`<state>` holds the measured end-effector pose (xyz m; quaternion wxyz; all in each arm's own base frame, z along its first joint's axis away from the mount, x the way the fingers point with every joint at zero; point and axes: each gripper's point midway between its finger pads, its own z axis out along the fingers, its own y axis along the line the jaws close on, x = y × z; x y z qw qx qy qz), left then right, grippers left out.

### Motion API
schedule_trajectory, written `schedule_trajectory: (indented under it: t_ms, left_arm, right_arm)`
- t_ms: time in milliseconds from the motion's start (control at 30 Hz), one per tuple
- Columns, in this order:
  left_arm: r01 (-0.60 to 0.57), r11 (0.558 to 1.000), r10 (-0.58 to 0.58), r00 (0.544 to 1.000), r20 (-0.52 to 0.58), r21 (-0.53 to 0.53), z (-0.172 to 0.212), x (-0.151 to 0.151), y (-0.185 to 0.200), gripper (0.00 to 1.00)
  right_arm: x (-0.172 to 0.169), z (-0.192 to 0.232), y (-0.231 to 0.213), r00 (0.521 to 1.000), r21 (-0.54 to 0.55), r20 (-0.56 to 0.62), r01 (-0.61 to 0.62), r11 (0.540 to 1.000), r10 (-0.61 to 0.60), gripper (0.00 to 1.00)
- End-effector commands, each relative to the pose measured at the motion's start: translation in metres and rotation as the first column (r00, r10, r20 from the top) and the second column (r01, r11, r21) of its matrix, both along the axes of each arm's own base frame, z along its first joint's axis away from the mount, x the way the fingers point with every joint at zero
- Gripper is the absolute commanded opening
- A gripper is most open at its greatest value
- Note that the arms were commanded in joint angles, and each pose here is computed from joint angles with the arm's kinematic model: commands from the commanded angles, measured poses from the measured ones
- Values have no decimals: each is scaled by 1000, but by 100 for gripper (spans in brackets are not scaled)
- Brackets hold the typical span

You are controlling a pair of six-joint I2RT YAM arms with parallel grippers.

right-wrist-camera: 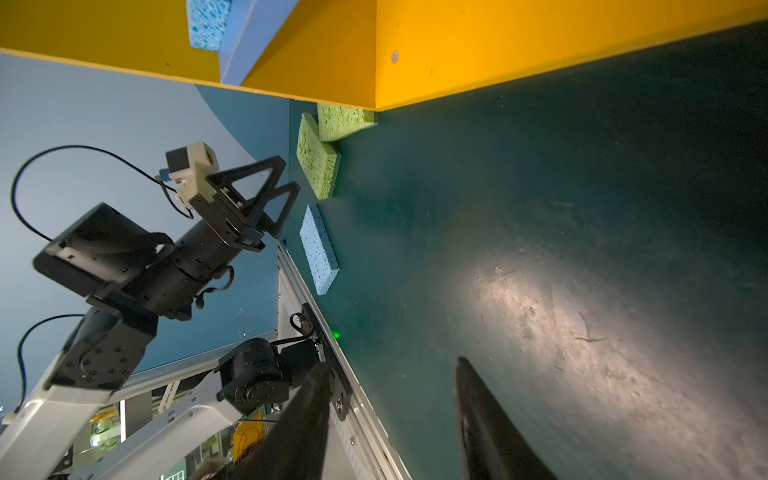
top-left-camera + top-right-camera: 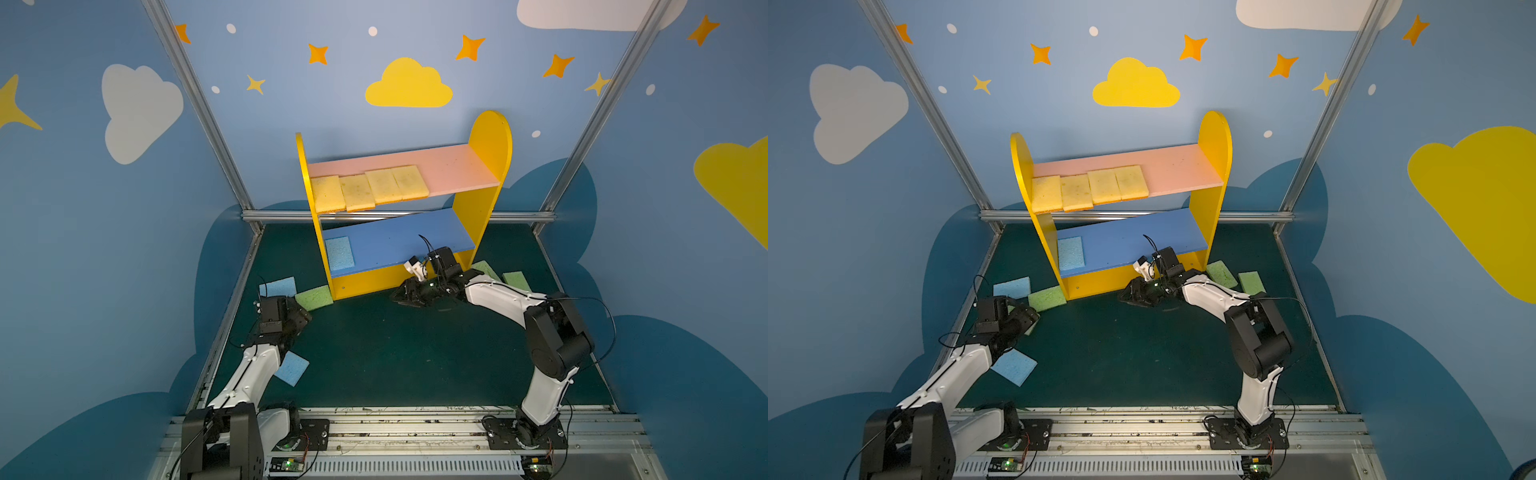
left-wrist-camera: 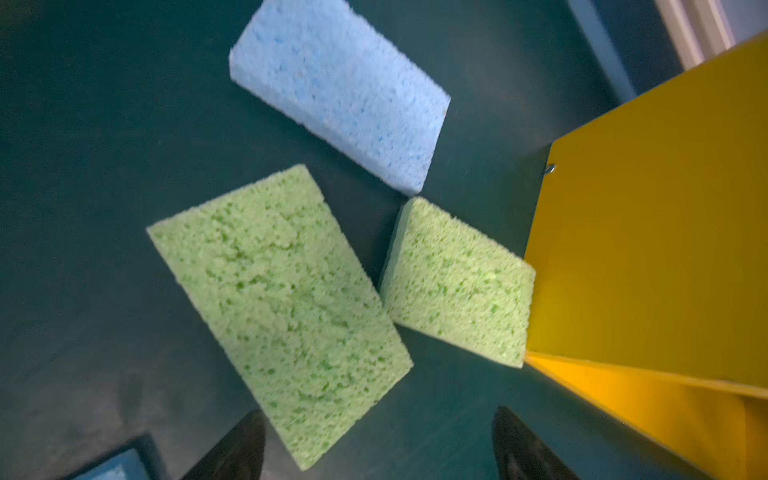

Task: Place and organize the cleaning sponges onto the shelf
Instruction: 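Withdraw the right gripper from the shelf while the left gripper reaches toward a blue sponge, then grasp the blue sponge near the table edge with the left gripper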

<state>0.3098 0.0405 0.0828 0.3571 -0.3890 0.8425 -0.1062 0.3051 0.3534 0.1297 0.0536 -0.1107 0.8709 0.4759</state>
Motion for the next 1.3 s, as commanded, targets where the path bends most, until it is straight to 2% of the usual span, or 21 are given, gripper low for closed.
schedule_trajectory:
  t_ms: [0,300,433,500,633,800,1267]
  left_arm:
    - [-50,998,46,997,62,49,26,24,17,89]
    - [-53,998,55,990,-126,18,23,74,57,92]
    - [-33,998,20,961,-275,-44,3,82,75,94]
    - [-36,997,14,950,-313,-63,-3,84,87,94]
    - [-9,997,-17,940,-340,-75,-9,95,102,95]
    - [27,996,-59,897,-437,-80,-32,98,107,97]
    - [39,997,-67,853,-518,-64,-70,100,116,98]
  right_arm:
    - [-7,9,0,999,35,32,-32,999,31,47]
    - [-12,10,-9,997,12,71,-27,1000,26,48]
    - [-12,14,-10,996,16,81,-24,1000,23,48]
    - [-13,14,-9,997,22,75,-26,999,25,48]
    - [-14,14,-8,997,33,67,-29,999,27,48]
    - [-13,10,-7,998,31,55,-29,999,27,50]
    - [-10,6,-8,999,26,48,-21,999,19,50]
